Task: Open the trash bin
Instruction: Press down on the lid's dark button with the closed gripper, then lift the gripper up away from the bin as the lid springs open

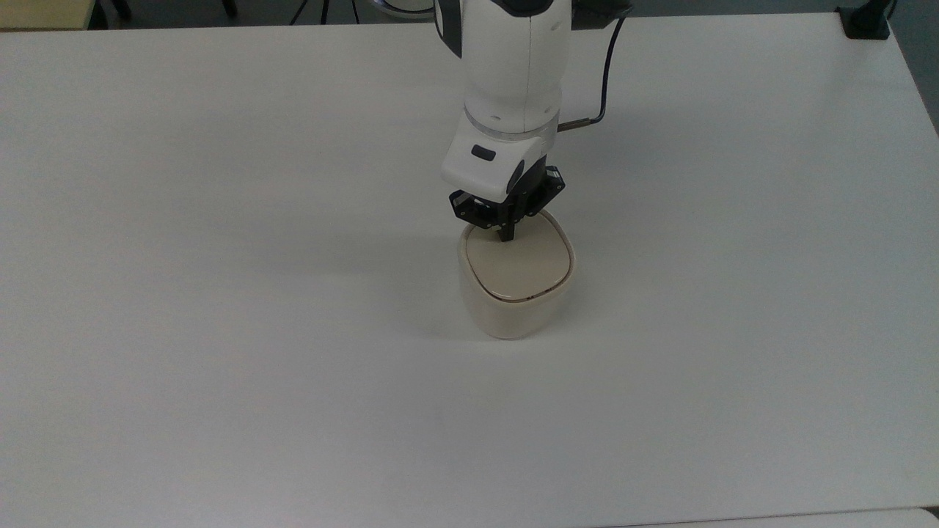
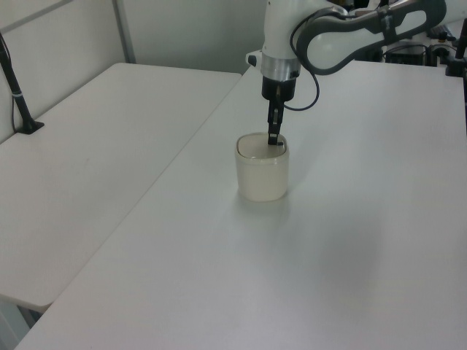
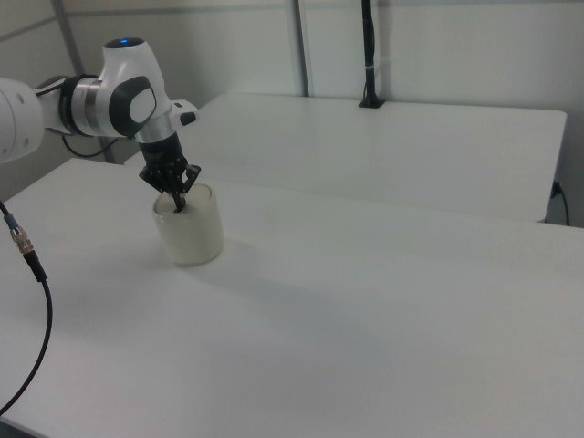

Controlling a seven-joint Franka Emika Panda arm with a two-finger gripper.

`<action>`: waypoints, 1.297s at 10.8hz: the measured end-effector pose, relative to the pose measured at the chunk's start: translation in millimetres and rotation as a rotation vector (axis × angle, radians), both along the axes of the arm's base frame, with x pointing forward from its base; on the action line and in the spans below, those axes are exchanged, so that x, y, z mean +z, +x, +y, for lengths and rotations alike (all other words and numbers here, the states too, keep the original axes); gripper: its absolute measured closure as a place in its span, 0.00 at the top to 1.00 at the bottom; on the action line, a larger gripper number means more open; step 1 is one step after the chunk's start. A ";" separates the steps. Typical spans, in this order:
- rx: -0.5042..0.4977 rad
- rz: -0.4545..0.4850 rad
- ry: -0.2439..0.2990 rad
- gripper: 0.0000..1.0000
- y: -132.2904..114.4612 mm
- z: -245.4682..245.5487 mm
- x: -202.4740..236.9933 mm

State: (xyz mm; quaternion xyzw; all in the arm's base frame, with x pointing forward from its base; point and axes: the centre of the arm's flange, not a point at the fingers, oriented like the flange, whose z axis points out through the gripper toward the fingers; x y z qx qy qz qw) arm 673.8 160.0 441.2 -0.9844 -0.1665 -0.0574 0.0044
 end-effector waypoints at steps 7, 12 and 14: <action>-0.015 0.009 -0.002 0.01 -14.7 -13.6 43.7; -0.140 0.070 0.002 0.01 -73.1 -106.5 155.5; -0.182 0.088 0.005 0.01 -93.8 -134.2 180.7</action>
